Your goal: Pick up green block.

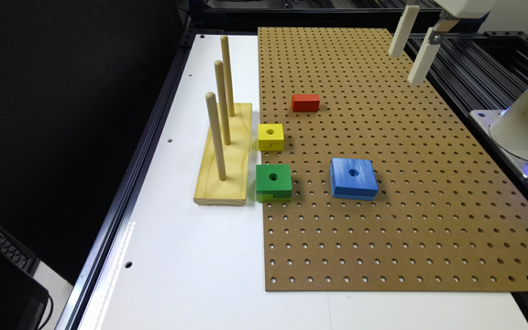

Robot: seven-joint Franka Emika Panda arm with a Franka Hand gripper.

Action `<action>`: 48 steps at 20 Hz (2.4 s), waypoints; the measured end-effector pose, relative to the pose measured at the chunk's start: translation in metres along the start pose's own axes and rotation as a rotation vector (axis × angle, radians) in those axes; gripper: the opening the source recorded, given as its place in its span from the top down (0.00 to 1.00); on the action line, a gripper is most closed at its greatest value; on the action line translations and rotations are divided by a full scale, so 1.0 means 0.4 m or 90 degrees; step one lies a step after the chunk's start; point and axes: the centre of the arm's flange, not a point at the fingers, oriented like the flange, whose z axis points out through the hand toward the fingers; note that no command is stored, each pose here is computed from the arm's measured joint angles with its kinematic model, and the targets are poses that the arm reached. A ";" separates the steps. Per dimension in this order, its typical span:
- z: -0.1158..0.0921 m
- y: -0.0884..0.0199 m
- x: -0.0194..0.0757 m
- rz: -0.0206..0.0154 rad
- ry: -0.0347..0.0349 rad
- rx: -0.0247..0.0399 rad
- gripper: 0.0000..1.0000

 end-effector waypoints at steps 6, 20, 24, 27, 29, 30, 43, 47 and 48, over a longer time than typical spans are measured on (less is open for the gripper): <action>-0.013 -0.032 0.005 -0.0034 0.0020 0.0053 0.00; 0.020 -0.162 0.059 -0.0065 -0.0017 0.0004 0.00; 0.023 -0.172 0.059 -0.0063 -0.0031 -0.0017 0.00; 0.020 -0.192 0.040 -0.0070 -0.0037 0.0015 0.00; 0.019 -0.203 0.029 -0.0063 -0.0009 0.0004 0.00; 0.018 -0.206 0.027 -0.0059 -0.0001 0.0004 0.00; 0.016 -0.289 0.088 -0.0047 -0.0085 0.0094 0.00; 0.025 -0.334 0.111 -0.0058 -0.0148 0.0116 0.00; 0.027 -0.345 0.114 -0.0062 -0.0159 0.0121 0.00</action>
